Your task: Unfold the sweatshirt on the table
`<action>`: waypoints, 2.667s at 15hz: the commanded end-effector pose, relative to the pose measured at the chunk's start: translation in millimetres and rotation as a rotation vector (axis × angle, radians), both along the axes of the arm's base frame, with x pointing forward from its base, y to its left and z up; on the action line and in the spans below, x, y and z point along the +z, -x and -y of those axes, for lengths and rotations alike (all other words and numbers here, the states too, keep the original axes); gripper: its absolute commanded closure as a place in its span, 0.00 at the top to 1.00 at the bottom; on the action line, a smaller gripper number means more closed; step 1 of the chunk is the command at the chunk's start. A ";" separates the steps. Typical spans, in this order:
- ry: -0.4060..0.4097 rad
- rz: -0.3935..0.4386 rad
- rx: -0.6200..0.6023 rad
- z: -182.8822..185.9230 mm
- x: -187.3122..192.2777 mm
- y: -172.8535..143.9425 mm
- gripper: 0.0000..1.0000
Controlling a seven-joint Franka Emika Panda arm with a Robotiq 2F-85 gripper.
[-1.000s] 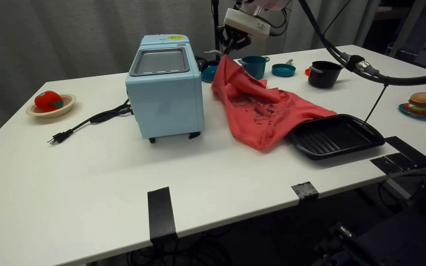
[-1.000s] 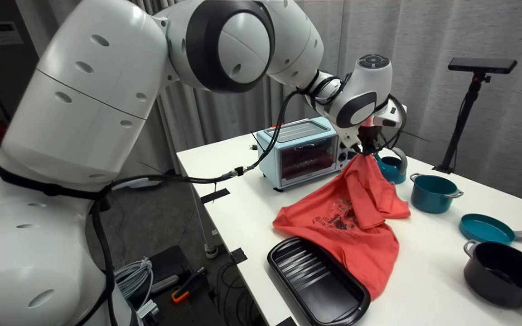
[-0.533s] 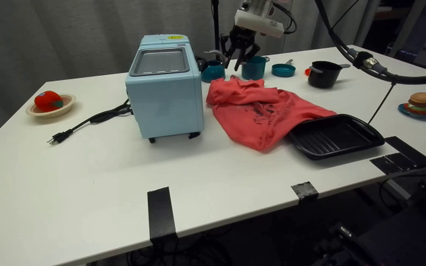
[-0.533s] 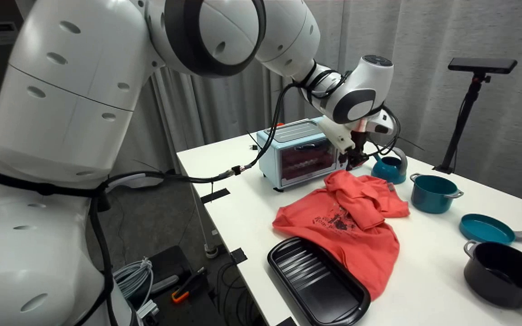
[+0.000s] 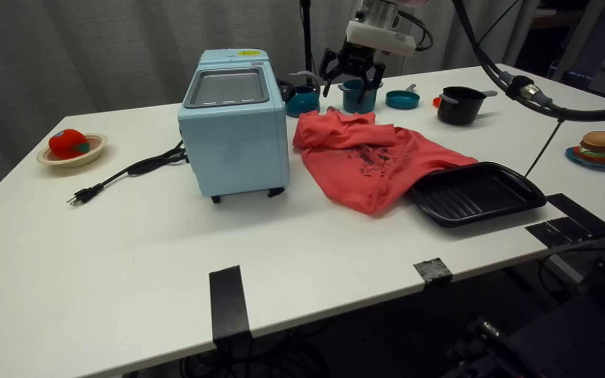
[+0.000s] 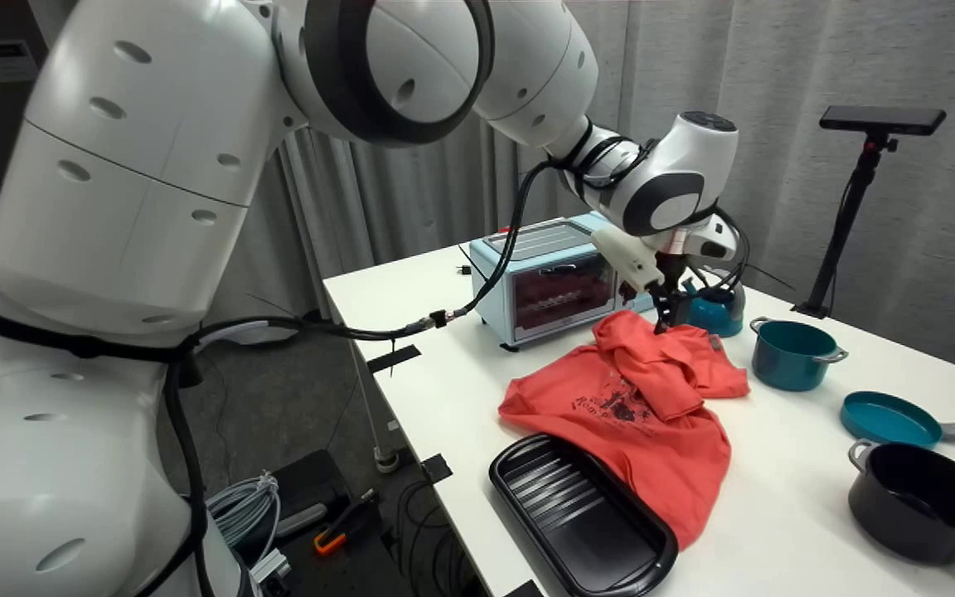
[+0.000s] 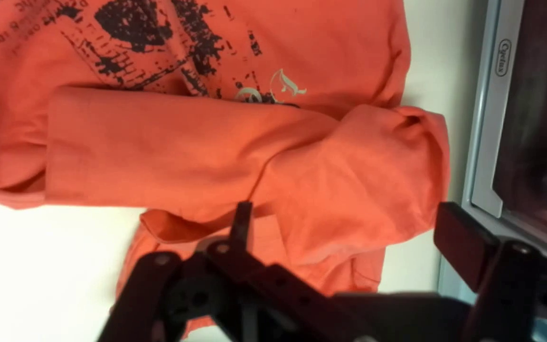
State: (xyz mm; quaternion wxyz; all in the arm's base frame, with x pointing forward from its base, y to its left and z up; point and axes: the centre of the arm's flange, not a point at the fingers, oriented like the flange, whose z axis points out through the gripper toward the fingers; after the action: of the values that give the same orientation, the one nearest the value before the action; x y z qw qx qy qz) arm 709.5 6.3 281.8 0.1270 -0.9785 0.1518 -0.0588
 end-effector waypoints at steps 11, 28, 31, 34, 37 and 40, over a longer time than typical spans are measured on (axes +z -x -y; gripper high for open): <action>0.120 0.081 -0.058 32.0 -71.1 -42.4 1.00; 0.138 0.071 -0.129 51.6 -86.1 -39.6 0.00; 0.128 0.085 -0.128 49.9 -80.2 -39.4 0.00; 0.072 0.103 -0.117 38.6 -52.6 -33.7 0.00; -0.008 0.120 -0.074 17.6 -12.1 -21.5 0.00; -0.074 0.116 0.010 -3.4 24.8 -2.5 0.00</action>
State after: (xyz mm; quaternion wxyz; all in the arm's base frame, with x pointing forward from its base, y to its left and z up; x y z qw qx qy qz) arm 745.3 2.5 268.5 0.1345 -0.9668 0.1738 -0.1304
